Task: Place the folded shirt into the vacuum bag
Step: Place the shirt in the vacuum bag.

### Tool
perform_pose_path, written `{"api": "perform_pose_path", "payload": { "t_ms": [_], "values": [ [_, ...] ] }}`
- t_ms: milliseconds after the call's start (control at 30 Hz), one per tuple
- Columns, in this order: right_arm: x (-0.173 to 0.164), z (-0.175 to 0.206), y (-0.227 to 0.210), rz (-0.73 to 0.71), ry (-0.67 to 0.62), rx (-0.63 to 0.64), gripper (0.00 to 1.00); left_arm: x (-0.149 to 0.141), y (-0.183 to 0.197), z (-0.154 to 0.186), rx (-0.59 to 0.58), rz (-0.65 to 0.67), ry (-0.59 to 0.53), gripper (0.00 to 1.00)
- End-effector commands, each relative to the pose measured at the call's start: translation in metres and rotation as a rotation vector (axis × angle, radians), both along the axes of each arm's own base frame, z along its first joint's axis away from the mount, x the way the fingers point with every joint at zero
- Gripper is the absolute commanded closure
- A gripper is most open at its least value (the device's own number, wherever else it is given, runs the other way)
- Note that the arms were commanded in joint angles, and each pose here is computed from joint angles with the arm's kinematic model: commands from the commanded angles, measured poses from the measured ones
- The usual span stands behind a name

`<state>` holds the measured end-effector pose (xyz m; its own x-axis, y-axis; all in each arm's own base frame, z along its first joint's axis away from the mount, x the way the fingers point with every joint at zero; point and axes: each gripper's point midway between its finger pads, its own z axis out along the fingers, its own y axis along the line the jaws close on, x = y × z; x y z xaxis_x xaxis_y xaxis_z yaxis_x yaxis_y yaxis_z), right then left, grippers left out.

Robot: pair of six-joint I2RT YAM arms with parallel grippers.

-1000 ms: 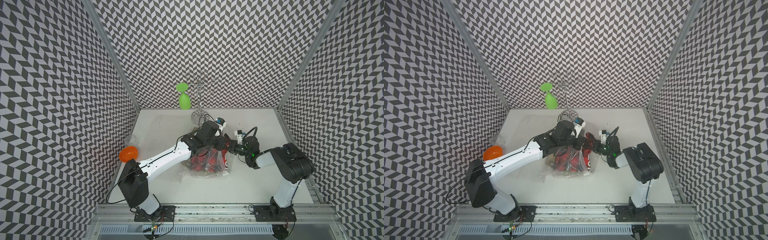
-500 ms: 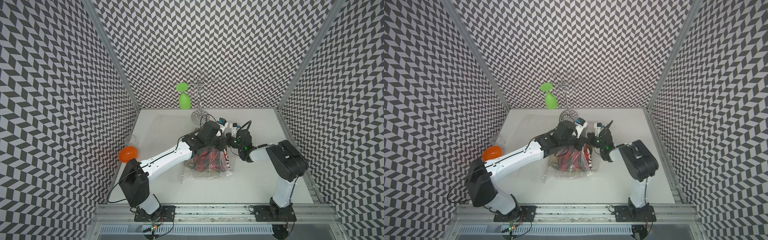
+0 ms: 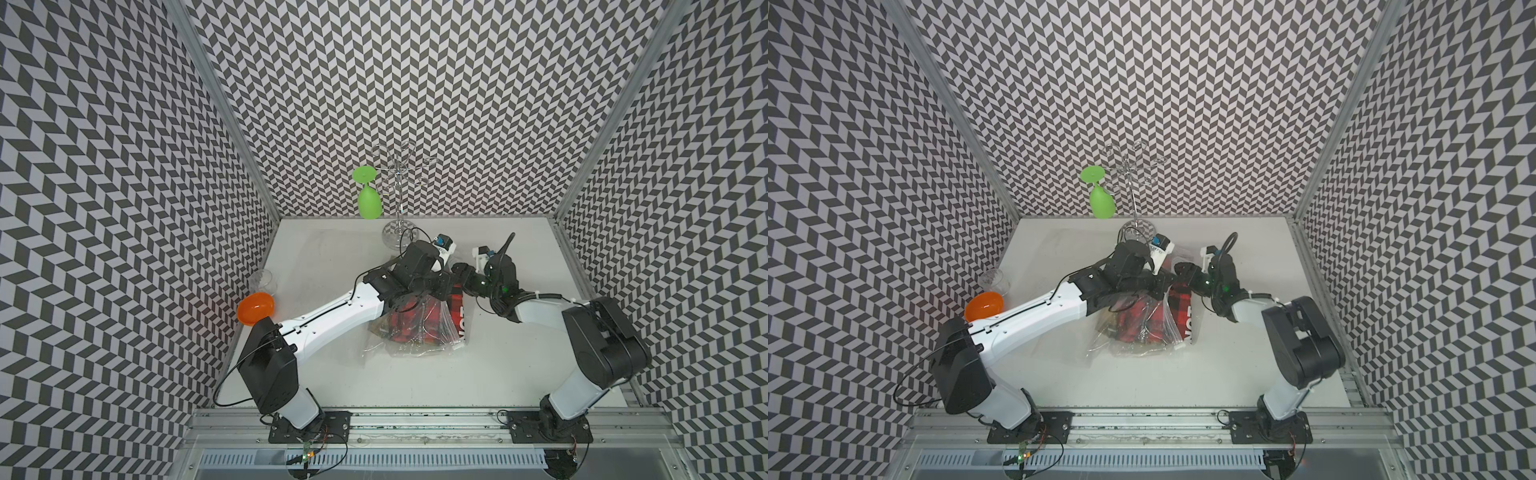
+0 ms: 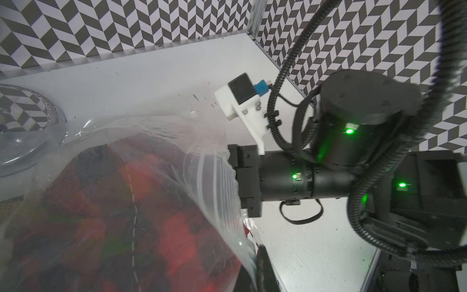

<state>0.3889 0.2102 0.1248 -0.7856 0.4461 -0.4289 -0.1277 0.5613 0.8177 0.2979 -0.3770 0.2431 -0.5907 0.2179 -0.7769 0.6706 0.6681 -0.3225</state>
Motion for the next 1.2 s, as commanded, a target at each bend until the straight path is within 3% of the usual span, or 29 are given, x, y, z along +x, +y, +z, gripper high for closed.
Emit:
{"api": "perform_pose_path", "payload": {
  "t_ms": [0,300,400,600,733,833,900,1000,1167],
  "values": [
    [-0.041,-0.018,-0.011,0.099,0.056,-0.063,0.27,-0.003,0.000,0.027,-0.071,-0.021,-0.054,0.95],
    [-0.114,-0.022,0.000,0.260,0.085,-0.054,0.32,-0.002,-0.005,0.025,-0.083,-0.028,-0.039,0.95],
    [-0.118,-0.026,0.008,0.280,0.090,-0.042,0.35,-0.002,-0.008,0.025,-0.090,-0.030,-0.032,0.95],
    [-0.112,-0.030,0.035,0.343,0.109,0.034,0.56,-0.006,-0.009,0.027,-0.087,-0.035,-0.031,0.95],
    [-0.095,0.020,0.064,0.379,0.026,0.166,0.76,-0.011,-0.013,0.021,-0.087,-0.046,-0.014,0.95],
    [-0.091,0.076,0.071,0.372,-0.066,0.331,0.81,-0.015,-0.017,0.022,-0.088,-0.055,-0.014,0.95],
    [-0.089,0.090,0.069,0.345,-0.077,0.371,0.83,-0.016,-0.018,0.024,-0.089,-0.056,-0.022,0.95],
    [-0.088,0.065,0.063,0.274,-0.002,0.344,0.85,-0.015,-0.016,0.026,-0.086,-0.050,-0.034,0.95],
    [-0.105,-0.026,0.054,0.185,0.226,0.271,0.86,-0.014,-0.016,0.024,-0.084,-0.048,-0.037,0.95]
  ]
}}
